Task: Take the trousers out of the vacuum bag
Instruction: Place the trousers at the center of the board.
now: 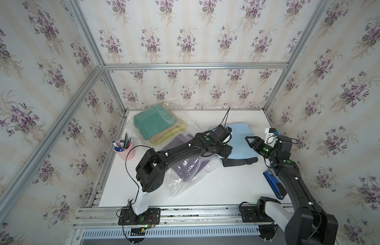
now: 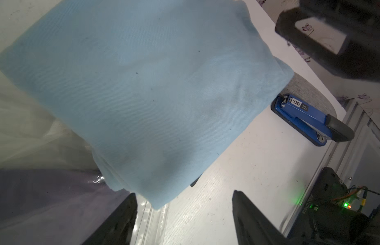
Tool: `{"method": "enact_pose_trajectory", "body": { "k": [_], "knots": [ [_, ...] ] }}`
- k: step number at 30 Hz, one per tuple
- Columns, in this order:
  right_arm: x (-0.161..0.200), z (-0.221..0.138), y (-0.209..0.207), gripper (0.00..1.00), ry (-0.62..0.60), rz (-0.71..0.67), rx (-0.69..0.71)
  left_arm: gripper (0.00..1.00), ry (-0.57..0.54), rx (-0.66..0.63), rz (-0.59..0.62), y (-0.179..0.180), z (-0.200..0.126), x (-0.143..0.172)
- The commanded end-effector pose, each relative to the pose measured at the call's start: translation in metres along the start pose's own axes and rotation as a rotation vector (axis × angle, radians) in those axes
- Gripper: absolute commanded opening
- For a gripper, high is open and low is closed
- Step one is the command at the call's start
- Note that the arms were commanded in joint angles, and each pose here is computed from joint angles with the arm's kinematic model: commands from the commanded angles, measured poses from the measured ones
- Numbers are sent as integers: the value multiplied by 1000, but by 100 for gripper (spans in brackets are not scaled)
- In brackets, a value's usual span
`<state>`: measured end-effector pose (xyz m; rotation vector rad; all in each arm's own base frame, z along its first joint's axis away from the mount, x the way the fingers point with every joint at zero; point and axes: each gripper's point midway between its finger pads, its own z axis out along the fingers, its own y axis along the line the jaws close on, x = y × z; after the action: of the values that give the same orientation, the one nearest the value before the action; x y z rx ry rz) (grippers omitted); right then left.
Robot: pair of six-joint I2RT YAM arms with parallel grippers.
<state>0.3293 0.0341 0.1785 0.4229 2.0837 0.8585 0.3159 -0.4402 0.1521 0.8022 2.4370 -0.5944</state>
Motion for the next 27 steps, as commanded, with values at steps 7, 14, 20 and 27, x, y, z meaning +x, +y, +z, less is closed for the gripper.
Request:
{"method": "enact_pose_trajectory", "body": {
  "k": [7, 14, 20, 27],
  "knots": [
    [28, 22, -52, 39, 61, 173, 142, 56, 40, 68, -80, -9, 49, 7],
    [51, 12, -103, 29, 23, 251, 364, 51, 104, 123, -99, -27, 68, 38],
    [67, 20, -123, 28, 52, 295, 400, 50, 164, 123, -113, -29, 89, 66],
    [52, 19, -106, 32, 1, 265, 329, 52, 156, 98, -106, -24, 82, 68]
  ]
}}
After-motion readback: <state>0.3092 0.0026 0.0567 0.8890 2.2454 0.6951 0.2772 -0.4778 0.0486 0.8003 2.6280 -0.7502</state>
